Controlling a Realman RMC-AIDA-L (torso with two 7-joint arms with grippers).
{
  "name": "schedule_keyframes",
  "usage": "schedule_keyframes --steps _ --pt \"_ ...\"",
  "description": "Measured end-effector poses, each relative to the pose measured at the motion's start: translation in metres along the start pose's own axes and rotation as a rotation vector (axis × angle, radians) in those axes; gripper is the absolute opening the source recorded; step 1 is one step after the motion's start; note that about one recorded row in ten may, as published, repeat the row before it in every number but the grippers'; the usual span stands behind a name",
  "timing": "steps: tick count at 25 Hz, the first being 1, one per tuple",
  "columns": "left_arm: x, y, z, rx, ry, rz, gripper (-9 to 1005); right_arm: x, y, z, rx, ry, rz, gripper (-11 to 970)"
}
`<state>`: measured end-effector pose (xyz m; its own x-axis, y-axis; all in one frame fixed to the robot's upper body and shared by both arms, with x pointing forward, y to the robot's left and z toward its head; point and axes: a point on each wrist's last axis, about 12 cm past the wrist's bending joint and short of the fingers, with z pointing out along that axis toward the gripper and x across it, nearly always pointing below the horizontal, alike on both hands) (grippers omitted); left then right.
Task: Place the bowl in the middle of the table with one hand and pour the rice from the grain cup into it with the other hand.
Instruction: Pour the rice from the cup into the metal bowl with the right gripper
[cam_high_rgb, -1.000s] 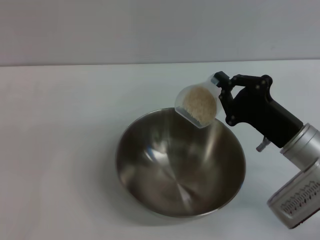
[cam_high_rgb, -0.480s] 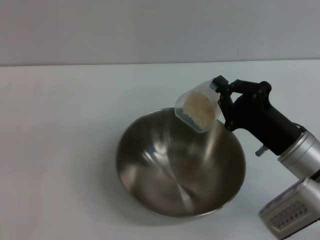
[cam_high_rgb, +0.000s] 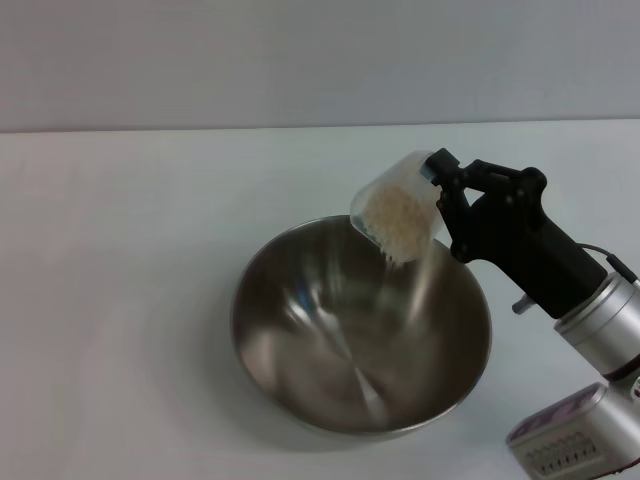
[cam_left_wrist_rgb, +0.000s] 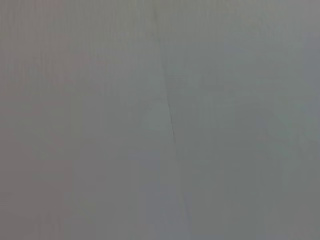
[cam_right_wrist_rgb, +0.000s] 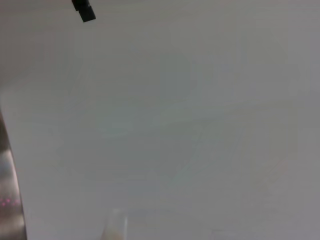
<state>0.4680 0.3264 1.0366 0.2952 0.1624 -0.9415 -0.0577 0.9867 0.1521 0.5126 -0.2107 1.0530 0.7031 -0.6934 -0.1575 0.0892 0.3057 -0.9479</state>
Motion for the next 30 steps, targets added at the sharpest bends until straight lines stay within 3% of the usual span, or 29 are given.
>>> schedule_keyframes --steps 30 --pt "0.002 -0.001 -0.001 0.008 0.016 0.0 785 -0.018 0.011 -0.004 -0.027 0.007 -0.262 5"
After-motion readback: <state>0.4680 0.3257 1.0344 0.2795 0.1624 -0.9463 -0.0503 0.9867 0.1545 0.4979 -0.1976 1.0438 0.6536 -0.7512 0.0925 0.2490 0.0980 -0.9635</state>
